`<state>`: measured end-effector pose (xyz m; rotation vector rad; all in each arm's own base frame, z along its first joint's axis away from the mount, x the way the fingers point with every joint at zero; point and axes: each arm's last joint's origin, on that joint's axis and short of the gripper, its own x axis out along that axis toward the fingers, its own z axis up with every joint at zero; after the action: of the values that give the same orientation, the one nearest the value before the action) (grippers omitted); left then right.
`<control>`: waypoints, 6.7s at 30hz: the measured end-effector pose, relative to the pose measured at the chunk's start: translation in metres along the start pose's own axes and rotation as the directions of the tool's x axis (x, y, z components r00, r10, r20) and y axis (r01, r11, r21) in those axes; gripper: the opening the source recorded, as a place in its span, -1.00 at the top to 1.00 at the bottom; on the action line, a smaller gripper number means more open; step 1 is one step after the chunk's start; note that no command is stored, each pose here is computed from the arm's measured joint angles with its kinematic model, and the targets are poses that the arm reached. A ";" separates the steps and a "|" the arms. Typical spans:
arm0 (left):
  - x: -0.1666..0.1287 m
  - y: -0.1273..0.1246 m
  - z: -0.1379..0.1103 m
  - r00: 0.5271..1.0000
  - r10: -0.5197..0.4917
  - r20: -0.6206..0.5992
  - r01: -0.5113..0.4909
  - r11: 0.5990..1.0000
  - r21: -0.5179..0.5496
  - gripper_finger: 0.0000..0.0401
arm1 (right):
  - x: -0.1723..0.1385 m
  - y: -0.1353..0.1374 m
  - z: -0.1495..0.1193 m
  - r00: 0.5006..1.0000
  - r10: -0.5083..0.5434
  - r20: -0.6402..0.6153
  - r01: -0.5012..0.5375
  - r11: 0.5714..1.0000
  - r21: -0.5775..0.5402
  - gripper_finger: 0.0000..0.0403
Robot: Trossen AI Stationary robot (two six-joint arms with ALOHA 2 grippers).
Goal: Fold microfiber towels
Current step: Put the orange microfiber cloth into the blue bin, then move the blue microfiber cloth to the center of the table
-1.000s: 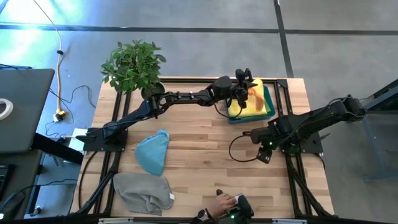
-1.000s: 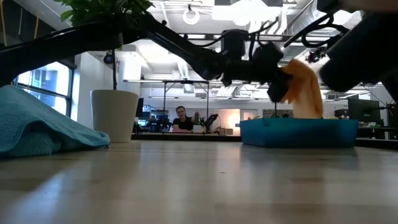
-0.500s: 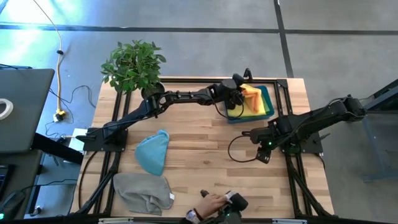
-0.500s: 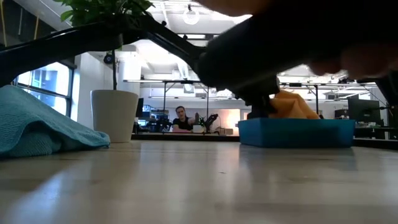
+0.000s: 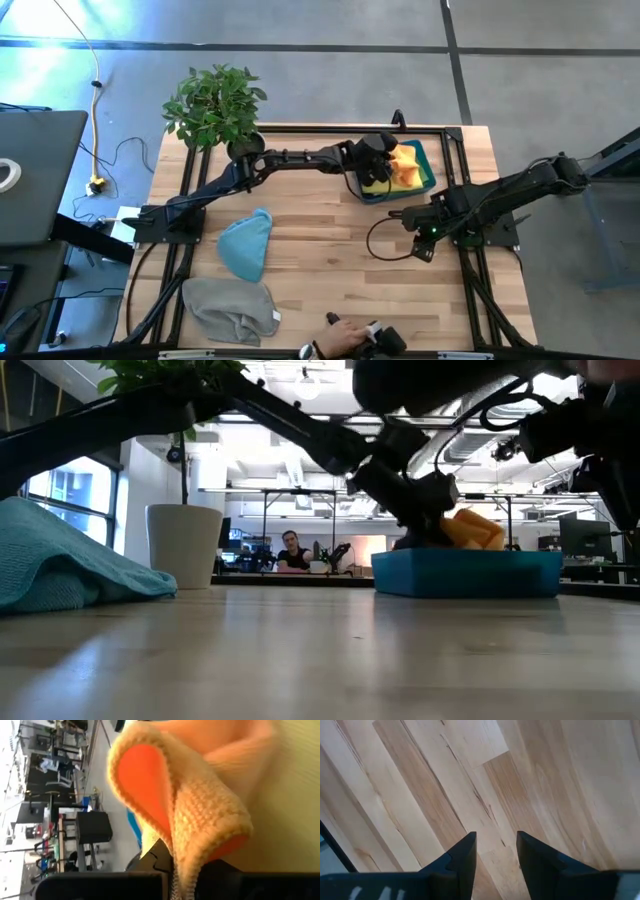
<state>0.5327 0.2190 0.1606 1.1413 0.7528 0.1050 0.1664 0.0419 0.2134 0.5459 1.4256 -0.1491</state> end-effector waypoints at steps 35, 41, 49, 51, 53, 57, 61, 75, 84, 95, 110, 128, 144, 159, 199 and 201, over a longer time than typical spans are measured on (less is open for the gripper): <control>-0.067 -0.016 0.026 0.850 -0.453 -0.269 0.412 0.890 -0.195 0.39 | 0.000 0.002 0.003 0.999 0.013 0.031 -0.013 1.000 -0.003 0.34; -0.088 -0.025 0.043 0.775 -0.592 -0.222 0.551 0.804 -0.223 0.26 | 0.000 0.001 0.004 0.997 -0.026 0.068 0.029 0.998 -0.050 0.34; -0.111 0.002 0.053 0.830 -0.530 -0.174 0.481 0.838 -0.257 0.26 | -0.002 -0.003 0.010 0.950 -0.196 0.242 0.212 0.976 -0.043 0.34; -0.123 0.006 0.054 0.815 -0.552 -0.177 0.497 0.823 -0.276 0.26 | -0.002 -0.004 0.011 0.936 -0.228 0.268 0.248 0.968 -0.041 0.34; -0.136 0.012 0.057 0.800 -0.582 -0.145 0.522 0.795 -0.310 0.26 | -0.003 -0.006 0.012 0.920 -0.258 0.294 0.286 0.957 -0.053 0.34; -0.163 0.018 0.063 0.746 -0.661 -0.077 0.596 0.715 -0.366 0.25 | -0.010 -0.013 0.022 0.833 -0.350 0.428 0.392 0.920 -0.011 0.34; -0.192 0.020 0.069 0.679 -0.729 -0.089 0.644 0.649 -0.405 0.26 | -0.022 -0.021 0.040 0.603 -0.512 0.612 0.493 0.842 0.218 0.34; -0.330 0.043 0.118 0.679 -0.732 0.056 0.678 0.595 -0.432 0.28 | 0.008 -0.033 0.103 0.598 -0.474 0.647 0.370 0.879 0.302 0.34; -0.399 0.060 0.137 0.816 -0.550 0.177 0.570 0.714 -0.407 0.28 | 0.050 -0.021 0.131 0.754 -0.169 0.634 0.149 0.985 0.085 0.34; -0.429 0.065 0.142 0.913 -0.383 0.138 0.400 0.781 -0.479 0.28 | -0.007 0.000 0.119 0.609 -0.092 0.788 0.204 0.978 -0.043 0.34; -0.443 0.052 0.136 0.926 -0.372 -0.069 0.232 0.701 -0.674 0.28 | -0.066 -0.015 0.071 0.492 -0.179 0.852 0.490 0.866 -0.101 0.34; -0.476 0.030 0.151 0.932 -0.357 -0.068 0.194 0.645 -0.739 0.28 | 0.012 -0.062 0.017 0.297 -0.084 0.951 0.470 0.880 -0.069 0.34; -0.460 0.039 0.141 0.926 -0.362 -0.110 0.137 0.591 -0.795 0.28 | 0.029 -0.080 -0.010 0.221 -0.072 0.973 0.265 0.964 0.011 0.34; -0.394 0.006 0.178 0.864 -0.480 -0.152 0.197 0.601 -0.775 0.28 | 0.032 -0.081 -0.011 0.247 -0.081 0.966 0.296 0.955 0.005 0.34; -0.362 -0.241 0.006 0.694 -0.682 -0.231 -0.017 0.306 -0.952 0.28 | 0.057 -0.089 -0.016 0.473 -0.168 0.865 0.397 0.917 -0.039 0.34; -0.359 -0.244 0.005 0.721 -0.661 -0.205 0.002 0.298 -0.955 0.28 | 0.058 -0.090 -0.017 0.486 -0.175 0.856 0.404 0.914 -0.043 0.34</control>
<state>0.1935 -0.0508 0.1291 -0.2663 1.2610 0.4624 0.1227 -0.0156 0.1329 -0.0344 0.5234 -0.4491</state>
